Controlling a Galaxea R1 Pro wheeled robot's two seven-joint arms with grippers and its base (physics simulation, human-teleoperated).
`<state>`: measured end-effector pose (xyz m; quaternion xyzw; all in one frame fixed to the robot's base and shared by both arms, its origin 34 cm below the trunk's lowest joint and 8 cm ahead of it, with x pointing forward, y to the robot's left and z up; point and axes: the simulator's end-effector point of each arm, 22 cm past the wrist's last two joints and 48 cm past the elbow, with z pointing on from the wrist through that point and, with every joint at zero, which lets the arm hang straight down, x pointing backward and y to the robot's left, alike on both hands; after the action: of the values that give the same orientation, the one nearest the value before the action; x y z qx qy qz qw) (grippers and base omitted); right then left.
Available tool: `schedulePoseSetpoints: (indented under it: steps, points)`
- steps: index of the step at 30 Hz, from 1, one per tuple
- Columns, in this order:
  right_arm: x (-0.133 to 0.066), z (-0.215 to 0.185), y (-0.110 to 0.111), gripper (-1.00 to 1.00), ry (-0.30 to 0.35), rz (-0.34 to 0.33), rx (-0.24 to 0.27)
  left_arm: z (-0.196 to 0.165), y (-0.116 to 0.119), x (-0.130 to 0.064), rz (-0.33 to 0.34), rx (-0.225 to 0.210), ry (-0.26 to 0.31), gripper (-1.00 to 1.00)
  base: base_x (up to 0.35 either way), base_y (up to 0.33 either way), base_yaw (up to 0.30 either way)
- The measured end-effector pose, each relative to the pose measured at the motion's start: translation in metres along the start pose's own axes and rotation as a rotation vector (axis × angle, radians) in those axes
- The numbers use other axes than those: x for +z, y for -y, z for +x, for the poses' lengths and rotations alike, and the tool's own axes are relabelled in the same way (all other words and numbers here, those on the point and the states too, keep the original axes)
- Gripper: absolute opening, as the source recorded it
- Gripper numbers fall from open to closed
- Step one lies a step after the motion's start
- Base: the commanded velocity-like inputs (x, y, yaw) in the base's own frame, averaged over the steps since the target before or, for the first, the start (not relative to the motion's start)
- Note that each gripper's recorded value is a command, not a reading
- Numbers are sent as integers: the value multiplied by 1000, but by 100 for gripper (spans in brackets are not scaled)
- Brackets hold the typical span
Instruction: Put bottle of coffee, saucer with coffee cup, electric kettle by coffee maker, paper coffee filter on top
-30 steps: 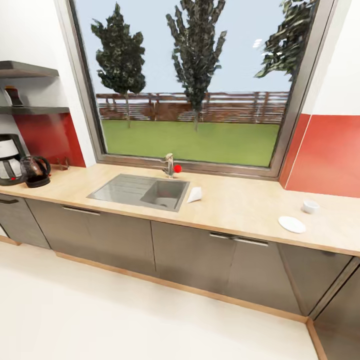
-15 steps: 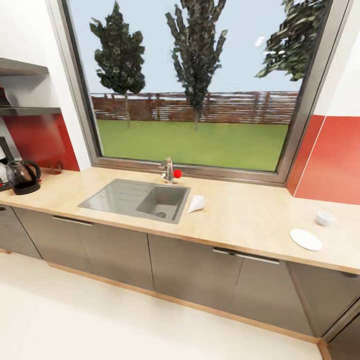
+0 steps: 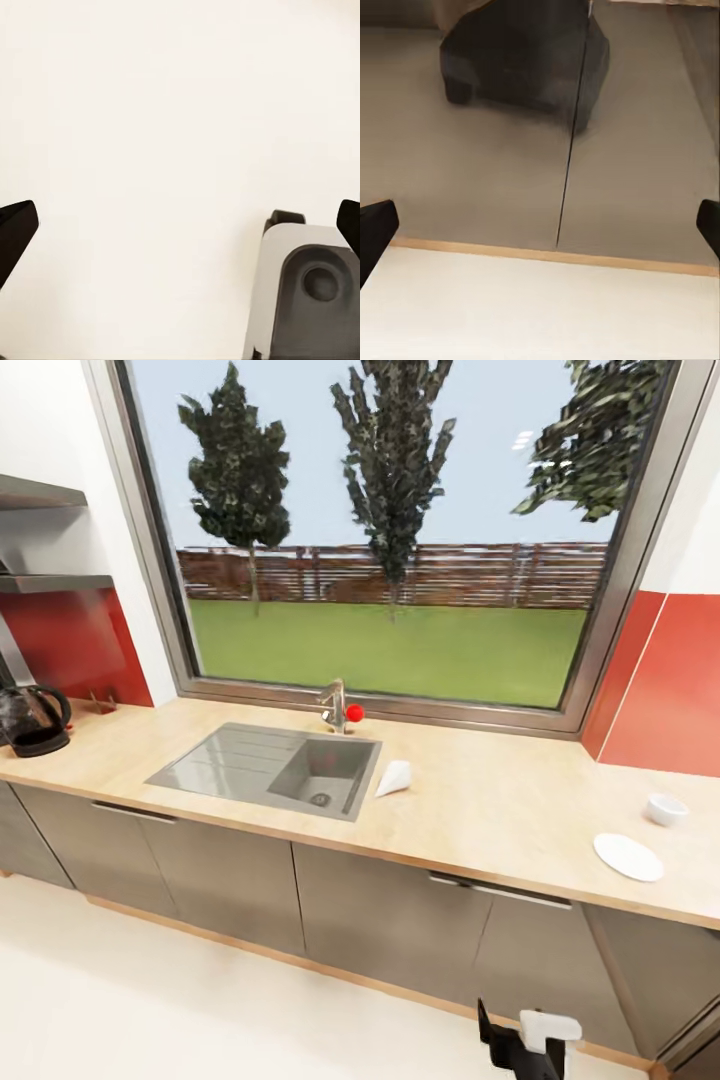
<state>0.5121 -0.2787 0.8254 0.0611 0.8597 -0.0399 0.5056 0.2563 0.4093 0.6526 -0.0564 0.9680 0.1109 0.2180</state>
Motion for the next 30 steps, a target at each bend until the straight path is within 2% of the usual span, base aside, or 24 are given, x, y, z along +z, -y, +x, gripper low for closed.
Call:
schedulePoseSetpoints:
  steps: [2, 5, 9, 10, 15, 18, 21, 22, 26, 30]
  points:
    - [1, -41, -5, 100, 84, 2, 13, 4, 0, -1, 3, 20, -11, 100, 16, 0, 0]
    - [-1, -86, -13, 100, 177, -11, 13, 19, -7, -3, -10, 38, -44, 100, 6, 0, 0]
    - [-10, -141, -43, 100, 287, -71, -2, 43, -30, -9, -56, 54, -99, 100, 2, 0, 0]
    - [-15, -162, -57, 100, 322, -99, -8, 56, -40, -13, -77, 59, -127, 100, 0, 0, 0]
    - [-28, -200, -76, 100, 378, -140, -10, 84, -49, -24, -107, 63, -190, 100, 0, 0, 0]
    - [-26, -221, -84, 100, 409, -151, -5, 97, -50, -29, -114, 64, -221, 100, 0, 0, 0]
    - [-12, -273, -94, 100, 455, -161, 3, 111, -49, -35, -114, 66, -245, 100, 0, 0, 0]
    - [1, -306, -100, 100, 453, -167, 1, 118, -50, -39, -115, 68, -256, 100, 0, 0, 0]
    - [15, -372, -109, 100, 467, -175, -4, 122, -54, -41, -122, 66, -263, 100, 103, 0, 0]
    - [28, -407, -117, 100, 476, -182, -13, 124, -54, -42, -123, 64, -267, 100, 278, 0, 0]
